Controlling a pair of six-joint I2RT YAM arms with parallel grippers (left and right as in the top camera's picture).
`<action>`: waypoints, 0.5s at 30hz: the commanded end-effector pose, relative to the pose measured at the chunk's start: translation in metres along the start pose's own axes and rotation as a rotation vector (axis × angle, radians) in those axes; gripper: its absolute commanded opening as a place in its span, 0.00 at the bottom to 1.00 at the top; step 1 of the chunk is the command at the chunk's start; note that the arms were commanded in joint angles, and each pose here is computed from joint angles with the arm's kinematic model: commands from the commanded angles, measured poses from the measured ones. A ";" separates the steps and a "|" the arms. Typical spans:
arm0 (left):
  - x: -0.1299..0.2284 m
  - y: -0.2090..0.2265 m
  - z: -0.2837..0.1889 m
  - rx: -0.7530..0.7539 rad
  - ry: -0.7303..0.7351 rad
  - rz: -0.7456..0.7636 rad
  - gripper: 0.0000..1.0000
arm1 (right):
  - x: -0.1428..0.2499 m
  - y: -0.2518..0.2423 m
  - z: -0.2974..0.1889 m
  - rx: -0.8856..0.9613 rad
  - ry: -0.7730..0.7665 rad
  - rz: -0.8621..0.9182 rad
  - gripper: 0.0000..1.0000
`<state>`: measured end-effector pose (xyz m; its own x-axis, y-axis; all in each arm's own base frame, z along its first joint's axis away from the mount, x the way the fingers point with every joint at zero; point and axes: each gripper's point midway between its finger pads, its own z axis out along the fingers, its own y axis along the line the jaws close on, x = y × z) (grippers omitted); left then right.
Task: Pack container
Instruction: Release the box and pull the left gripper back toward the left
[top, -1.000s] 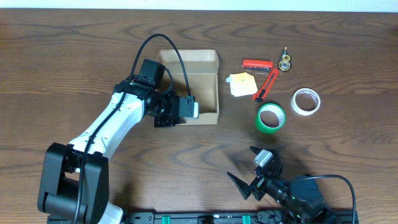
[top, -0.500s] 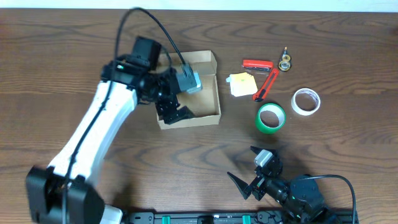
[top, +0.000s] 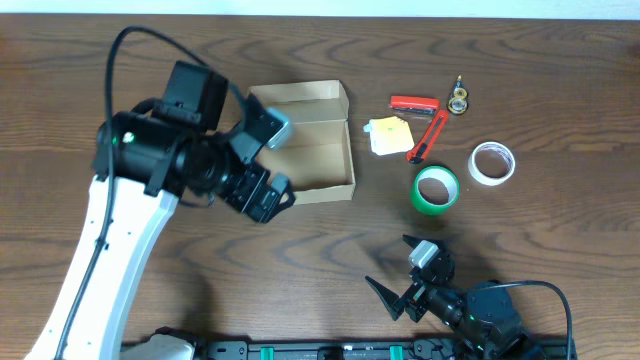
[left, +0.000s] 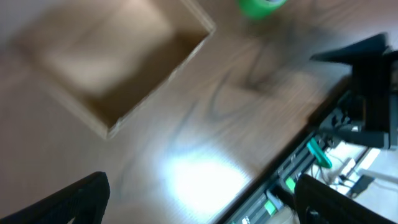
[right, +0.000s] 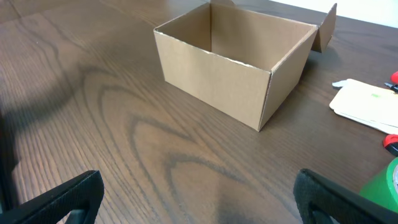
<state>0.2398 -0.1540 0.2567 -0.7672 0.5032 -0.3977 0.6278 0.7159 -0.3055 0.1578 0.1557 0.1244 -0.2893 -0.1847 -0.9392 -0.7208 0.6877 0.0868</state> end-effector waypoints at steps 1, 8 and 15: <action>0.020 0.007 -0.026 -0.141 -0.004 -0.077 0.95 | 0.001 -0.002 0.000 0.011 0.002 -0.012 0.99; 0.055 0.006 -0.067 -0.301 -0.060 -0.126 0.95 | 0.001 -0.002 0.000 0.011 0.002 -0.012 0.99; 0.057 0.022 -0.090 -0.455 -0.140 -0.121 0.95 | 0.001 -0.002 0.000 0.011 0.002 -0.012 0.99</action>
<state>0.1878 -0.0790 0.3022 -0.7815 0.3792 -0.4954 0.4504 0.8924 -0.0274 0.1579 0.1557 0.1245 -0.2890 -0.1845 -0.9394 -0.7206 0.6879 0.0866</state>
